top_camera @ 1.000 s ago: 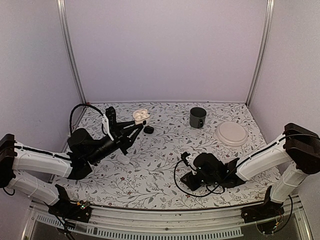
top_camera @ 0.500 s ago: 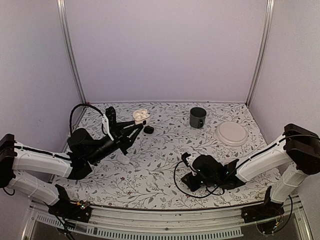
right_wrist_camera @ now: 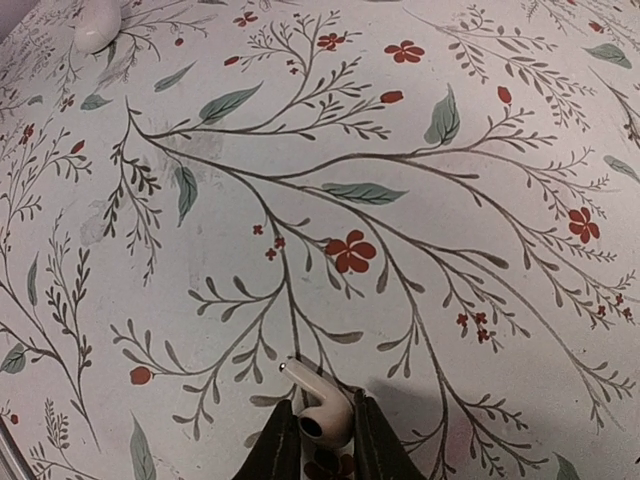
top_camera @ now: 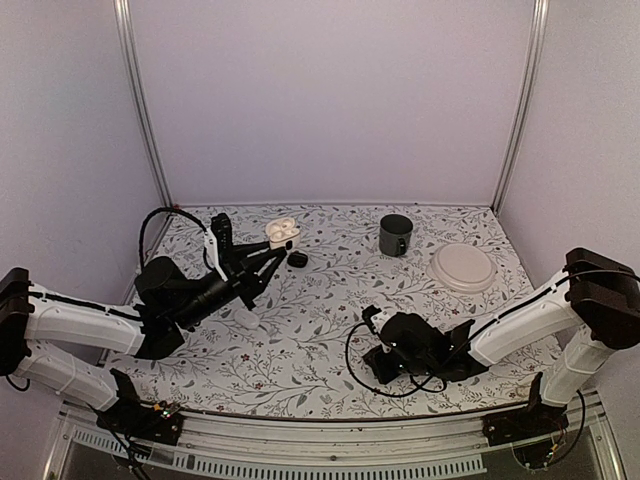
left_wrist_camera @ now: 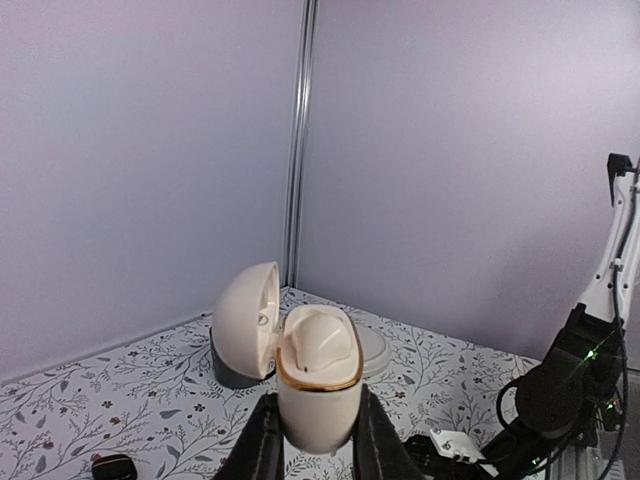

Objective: Insert the wireless bluetooth earbuds into the charging case
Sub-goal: Pick up the right earbud from the center of the board.

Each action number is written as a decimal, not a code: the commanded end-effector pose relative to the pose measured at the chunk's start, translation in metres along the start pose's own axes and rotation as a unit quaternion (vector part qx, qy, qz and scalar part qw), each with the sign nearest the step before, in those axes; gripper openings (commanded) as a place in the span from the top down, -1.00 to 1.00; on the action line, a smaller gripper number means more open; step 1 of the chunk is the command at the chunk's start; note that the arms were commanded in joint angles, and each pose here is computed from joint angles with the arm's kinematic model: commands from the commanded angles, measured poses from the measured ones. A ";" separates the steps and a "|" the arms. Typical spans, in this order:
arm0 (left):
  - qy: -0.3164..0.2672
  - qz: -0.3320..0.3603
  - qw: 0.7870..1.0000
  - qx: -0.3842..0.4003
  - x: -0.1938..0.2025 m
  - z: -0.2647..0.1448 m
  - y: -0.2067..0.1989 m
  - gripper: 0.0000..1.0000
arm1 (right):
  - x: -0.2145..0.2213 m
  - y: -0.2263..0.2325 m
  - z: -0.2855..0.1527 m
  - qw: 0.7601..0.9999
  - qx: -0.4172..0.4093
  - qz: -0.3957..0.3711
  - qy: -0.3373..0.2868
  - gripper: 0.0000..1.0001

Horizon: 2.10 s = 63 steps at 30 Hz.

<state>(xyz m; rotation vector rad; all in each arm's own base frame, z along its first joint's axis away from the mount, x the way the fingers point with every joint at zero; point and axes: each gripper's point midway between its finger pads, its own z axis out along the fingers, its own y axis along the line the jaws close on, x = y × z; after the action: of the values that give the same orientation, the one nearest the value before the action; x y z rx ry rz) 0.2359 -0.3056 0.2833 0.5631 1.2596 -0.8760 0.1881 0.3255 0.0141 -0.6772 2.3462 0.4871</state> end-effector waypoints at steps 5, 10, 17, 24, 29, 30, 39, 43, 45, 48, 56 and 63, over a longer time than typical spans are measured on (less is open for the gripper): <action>-0.005 0.000 1.000 -0.007 -0.002 0.000 0.005 1.00 | 0.040 -0.020 0.000 0.996 0.042 -0.020 0.071 0.60; 0.000 -0.005 1.000 -0.008 0.003 -0.002 0.006 1.00 | 0.035 -0.017 -0.002 0.997 0.040 -0.019 0.066 0.73; 0.013 -0.009 1.000 -0.010 0.015 -0.006 0.007 1.00 | 0.027 -0.012 -0.003 0.997 0.035 -0.024 0.065 0.76; 0.018 -0.014 1.000 -0.010 0.025 -0.010 0.008 1.00 | 0.023 -0.008 -0.002 0.996 0.034 -0.030 0.074 0.76; 0.021 -0.013 1.000 -0.015 0.031 -0.018 0.010 1.00 | 0.020 -0.007 -0.006 0.996 0.036 -0.025 0.080 0.77; 0.022 -0.012 1.000 -0.016 0.032 -0.019 0.010 1.00 | 0.018 -0.006 -0.008 0.996 0.035 -0.024 0.080 0.77; 0.034 -0.004 0.999 -0.012 0.043 -0.024 0.009 1.00 | 0.006 -0.006 -0.014 0.996 0.028 -0.016 0.080 0.76; 0.040 0.004 0.999 0.000 0.047 -0.020 0.006 1.00 | -0.001 -0.007 -0.018 0.997 0.025 -0.013 0.078 0.76; 0.041 0.005 0.999 0.001 0.049 -0.018 0.006 1.00 | -0.004 -0.008 -0.020 0.997 0.022 -0.007 0.077 0.76; 0.046 0.010 0.999 0.005 0.053 -0.015 0.005 1.00 | -0.009 -0.010 -0.024 0.997 0.016 0.000 0.075 0.76; 0.064 0.025 0.997 0.024 0.063 -0.008 -0.001 1.00 | -0.025 -0.016 -0.034 0.998 0.012 0.006 0.068 0.76; 0.087 0.034 0.995 0.031 0.081 -0.006 -0.001 1.00 | -0.035 -0.022 -0.039 0.998 0.009 0.013 0.063 0.76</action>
<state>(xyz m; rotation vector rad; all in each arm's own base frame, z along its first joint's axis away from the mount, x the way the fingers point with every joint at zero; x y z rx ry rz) 0.2313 -0.3172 0.2053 0.7139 1.3790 -0.8401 0.2000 0.2985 0.0464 -0.6900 2.4971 0.4141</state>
